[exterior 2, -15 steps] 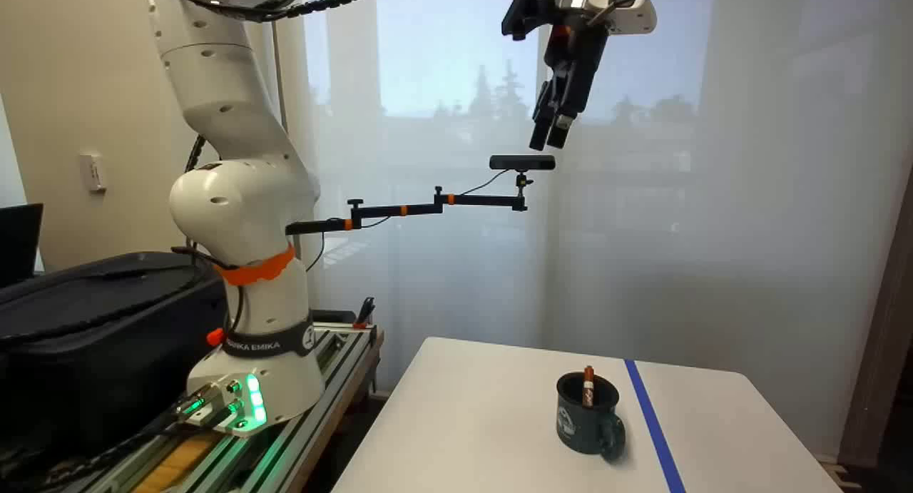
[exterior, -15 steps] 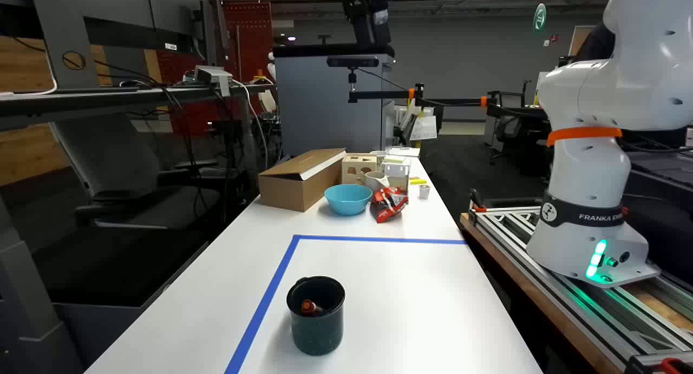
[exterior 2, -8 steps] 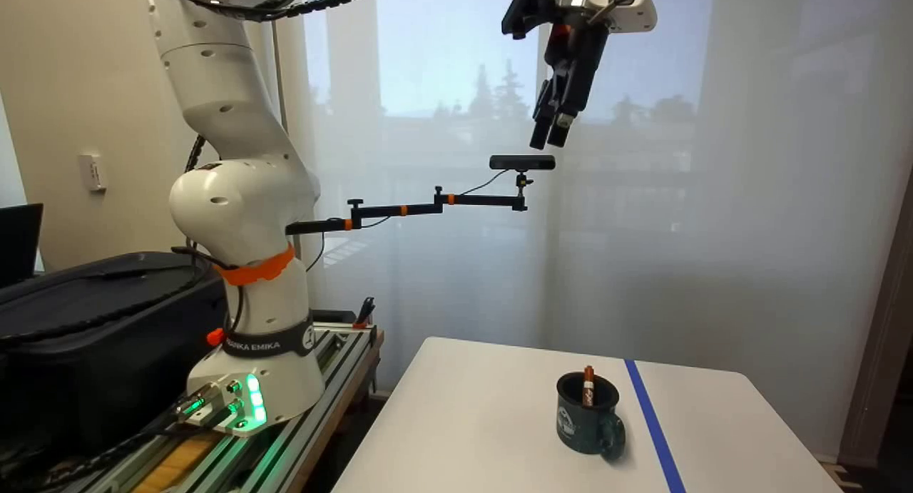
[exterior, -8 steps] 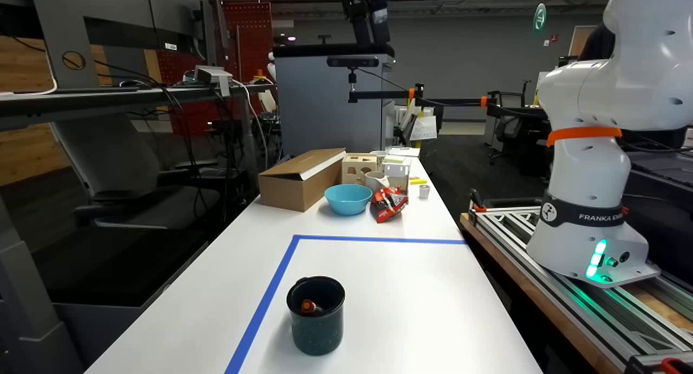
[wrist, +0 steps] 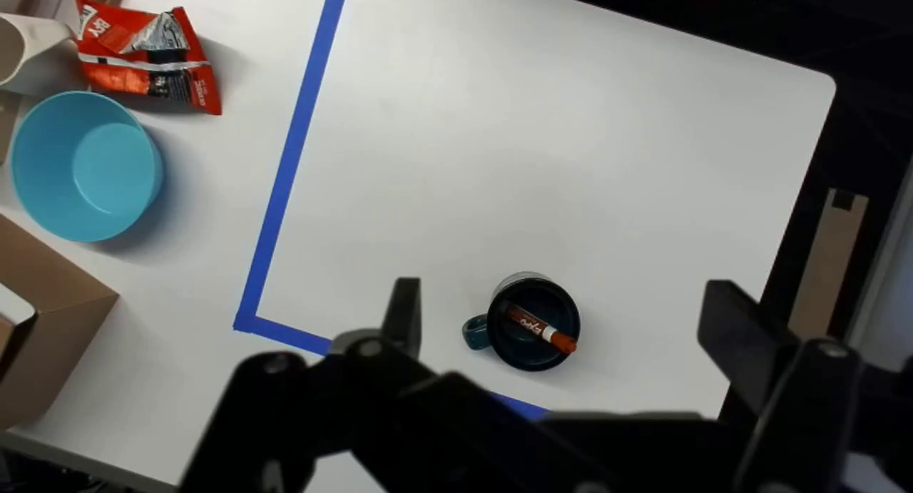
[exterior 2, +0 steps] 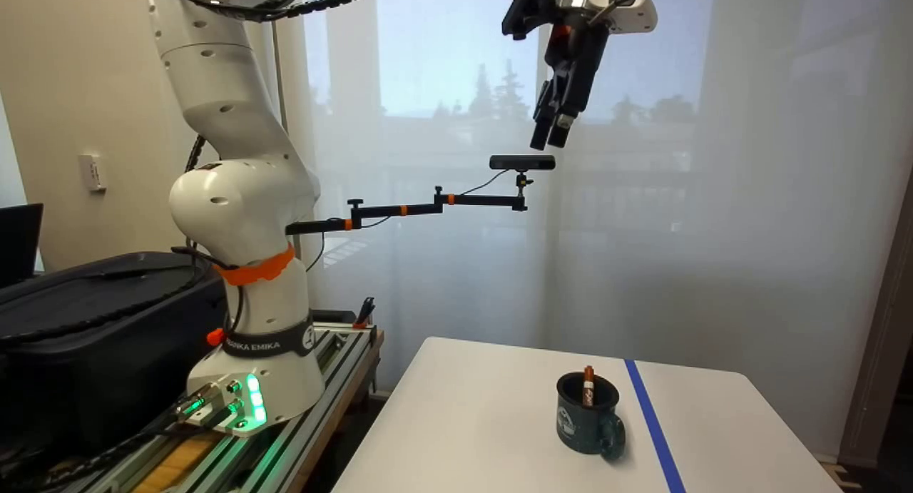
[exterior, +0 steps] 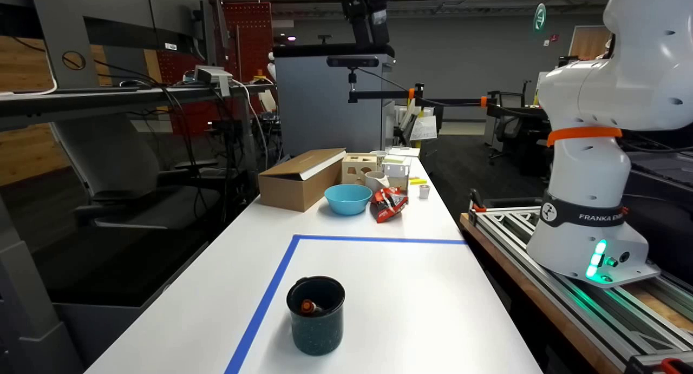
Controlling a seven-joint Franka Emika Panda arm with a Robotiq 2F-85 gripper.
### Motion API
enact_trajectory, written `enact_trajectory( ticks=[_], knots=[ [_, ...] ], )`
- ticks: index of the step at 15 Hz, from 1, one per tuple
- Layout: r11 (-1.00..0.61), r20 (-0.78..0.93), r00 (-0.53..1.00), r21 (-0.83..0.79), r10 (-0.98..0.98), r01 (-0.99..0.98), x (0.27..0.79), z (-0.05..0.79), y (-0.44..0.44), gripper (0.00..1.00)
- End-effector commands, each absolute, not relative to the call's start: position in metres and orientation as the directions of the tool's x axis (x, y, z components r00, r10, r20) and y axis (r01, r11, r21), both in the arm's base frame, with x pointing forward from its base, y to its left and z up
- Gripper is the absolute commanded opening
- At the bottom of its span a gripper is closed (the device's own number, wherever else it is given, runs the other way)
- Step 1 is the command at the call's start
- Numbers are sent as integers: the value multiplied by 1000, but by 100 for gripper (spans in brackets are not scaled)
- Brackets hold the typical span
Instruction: Pick up the marker from the cup and put it on the table
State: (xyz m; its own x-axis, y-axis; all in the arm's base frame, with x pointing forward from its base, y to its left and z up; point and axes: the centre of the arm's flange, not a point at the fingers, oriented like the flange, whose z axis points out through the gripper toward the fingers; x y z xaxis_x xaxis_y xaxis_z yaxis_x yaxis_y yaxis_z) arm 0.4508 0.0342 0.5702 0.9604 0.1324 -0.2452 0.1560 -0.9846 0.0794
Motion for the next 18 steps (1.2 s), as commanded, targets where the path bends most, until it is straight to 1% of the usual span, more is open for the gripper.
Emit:
enact_trajectory(
  ticks=[1, 4, 5, 6, 9, 14, 18],
  knots=[
    [-977, -229, 967, 148, 114, 150, 462, 545, 29, 100],
    [-967, -246, 959, 172, 140, 185, 484, 506, 23, 100],
    [-965, -252, 956, 169, 154, 200, 498, 493, 6, 100],
    [-960, -253, 948, 151, 192, 235, 507, 479, 1, 100],
    [-925, -232, 912, 99, 338, 368, 526, 435, 22, 100],
    [-814, -179, 799, -19, 574, 580, 539, 389, 39, 100],
    [-683, -137, 670, -104, 730, 723, 542, 373, 20, 100]
  ],
)
